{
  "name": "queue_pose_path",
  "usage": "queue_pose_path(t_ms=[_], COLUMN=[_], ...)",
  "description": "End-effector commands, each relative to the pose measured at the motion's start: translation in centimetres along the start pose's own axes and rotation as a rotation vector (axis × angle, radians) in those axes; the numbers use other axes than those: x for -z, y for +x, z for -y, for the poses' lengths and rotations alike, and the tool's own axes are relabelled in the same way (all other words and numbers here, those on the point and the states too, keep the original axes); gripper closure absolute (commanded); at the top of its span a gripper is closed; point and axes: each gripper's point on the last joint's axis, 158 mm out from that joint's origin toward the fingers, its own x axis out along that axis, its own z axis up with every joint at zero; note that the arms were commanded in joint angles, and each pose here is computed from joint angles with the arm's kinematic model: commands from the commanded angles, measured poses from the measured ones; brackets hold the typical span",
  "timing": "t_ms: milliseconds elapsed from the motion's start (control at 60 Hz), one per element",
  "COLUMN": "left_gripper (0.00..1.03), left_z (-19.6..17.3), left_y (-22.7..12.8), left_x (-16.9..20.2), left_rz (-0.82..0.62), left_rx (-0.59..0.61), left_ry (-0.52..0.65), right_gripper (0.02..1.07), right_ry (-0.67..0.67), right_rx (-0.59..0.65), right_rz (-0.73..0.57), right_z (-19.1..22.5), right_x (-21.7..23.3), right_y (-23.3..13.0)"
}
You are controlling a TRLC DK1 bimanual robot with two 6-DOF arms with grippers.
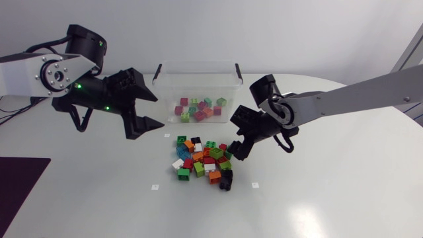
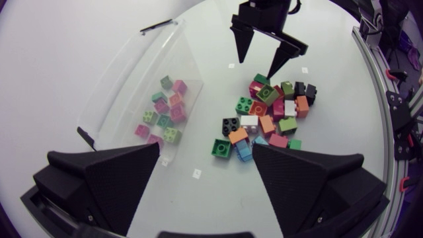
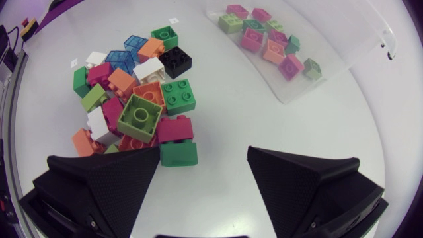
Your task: Place the duplo bricks in the container
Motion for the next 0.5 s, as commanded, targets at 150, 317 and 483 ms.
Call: queue_pose_path(t_ms=[150, 317, 483], left_gripper=[0.06, 0.06, 0.06], left_z=[3.5, 5.5, 7.9], left_y=[0.2, 0.9, 1.8], left_x=[2.9, 4.2, 5.0], left_rz=[-0.043, -0.067, -0.083], left_rx=[0.079, 0.132, 0.191], left_ry=[0.025, 0.021, 0.023], right_gripper=[0.16, 0.24, 0.46], right_ry=[-0.022, -0.033, -0.033], right_rx=[-0.034, -0.055, -0.066], right_rz=[-0.039, -0.059, -0.075], right_z=[-0.9, -1.7, -1.8], right_x=[0.5, 0.9, 1.2], right_y=[1.5, 2.3, 2.7])
